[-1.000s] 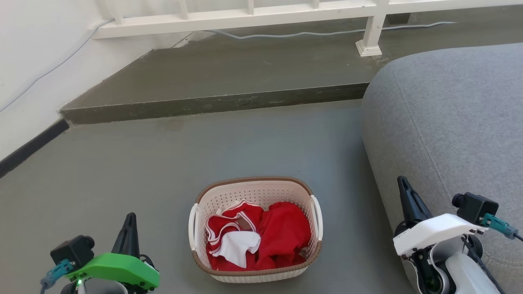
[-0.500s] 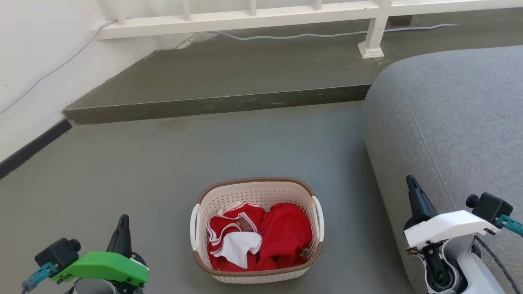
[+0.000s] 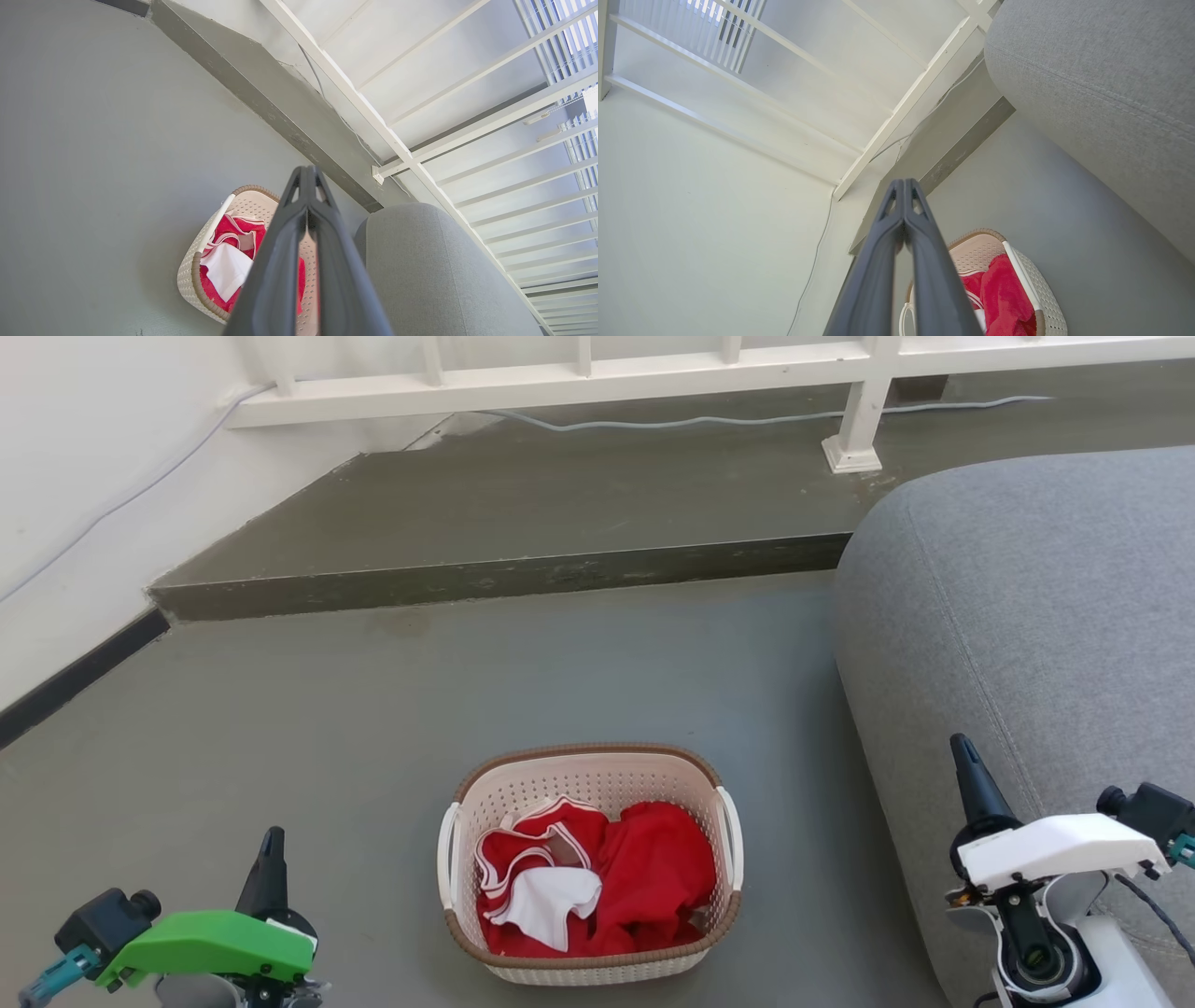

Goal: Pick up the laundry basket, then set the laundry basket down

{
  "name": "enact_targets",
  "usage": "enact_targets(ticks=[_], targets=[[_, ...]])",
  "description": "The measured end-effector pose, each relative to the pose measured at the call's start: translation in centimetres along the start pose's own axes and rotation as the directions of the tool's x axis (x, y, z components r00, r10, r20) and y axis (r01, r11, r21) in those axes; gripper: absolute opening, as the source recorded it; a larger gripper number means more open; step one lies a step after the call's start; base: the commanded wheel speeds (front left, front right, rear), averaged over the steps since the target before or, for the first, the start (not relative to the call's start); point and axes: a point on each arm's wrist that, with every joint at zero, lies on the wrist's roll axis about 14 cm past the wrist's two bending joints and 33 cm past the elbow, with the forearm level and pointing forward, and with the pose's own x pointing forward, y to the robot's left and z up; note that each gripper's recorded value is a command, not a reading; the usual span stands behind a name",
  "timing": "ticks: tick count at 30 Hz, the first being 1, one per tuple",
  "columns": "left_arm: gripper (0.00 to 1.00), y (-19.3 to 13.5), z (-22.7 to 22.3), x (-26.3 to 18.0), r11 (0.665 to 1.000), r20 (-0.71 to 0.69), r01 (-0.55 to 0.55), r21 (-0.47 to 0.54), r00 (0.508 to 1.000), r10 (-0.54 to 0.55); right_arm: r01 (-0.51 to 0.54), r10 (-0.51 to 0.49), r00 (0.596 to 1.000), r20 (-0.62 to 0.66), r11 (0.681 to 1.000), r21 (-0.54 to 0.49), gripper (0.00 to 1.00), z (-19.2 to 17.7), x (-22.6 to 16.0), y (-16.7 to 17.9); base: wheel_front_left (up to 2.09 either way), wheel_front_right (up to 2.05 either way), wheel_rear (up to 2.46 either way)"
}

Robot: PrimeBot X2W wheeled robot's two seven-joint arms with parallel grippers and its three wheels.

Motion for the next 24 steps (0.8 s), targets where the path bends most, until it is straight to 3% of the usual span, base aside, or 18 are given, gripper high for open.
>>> enact_targets(ticks=[13,24], targets=[[0.0,0.1,0.8,0.0,0.987,0.007,0.006,-0.16,1.0,-0.005,0.007,-0.008,1.0,0.009,0.985,0.172,0.0,0.9,0.1,-0.4,0.0,0.0,0.0],[0.0,-0.2,1.8,0.1,0.956,0.023,0.027,-0.294,1.0,-0.021,-0.005,-0.003,1.0,0.024,0.949,0.316,0.0,1.7,0.3,-0.4,0.0,0.0,0.0]])
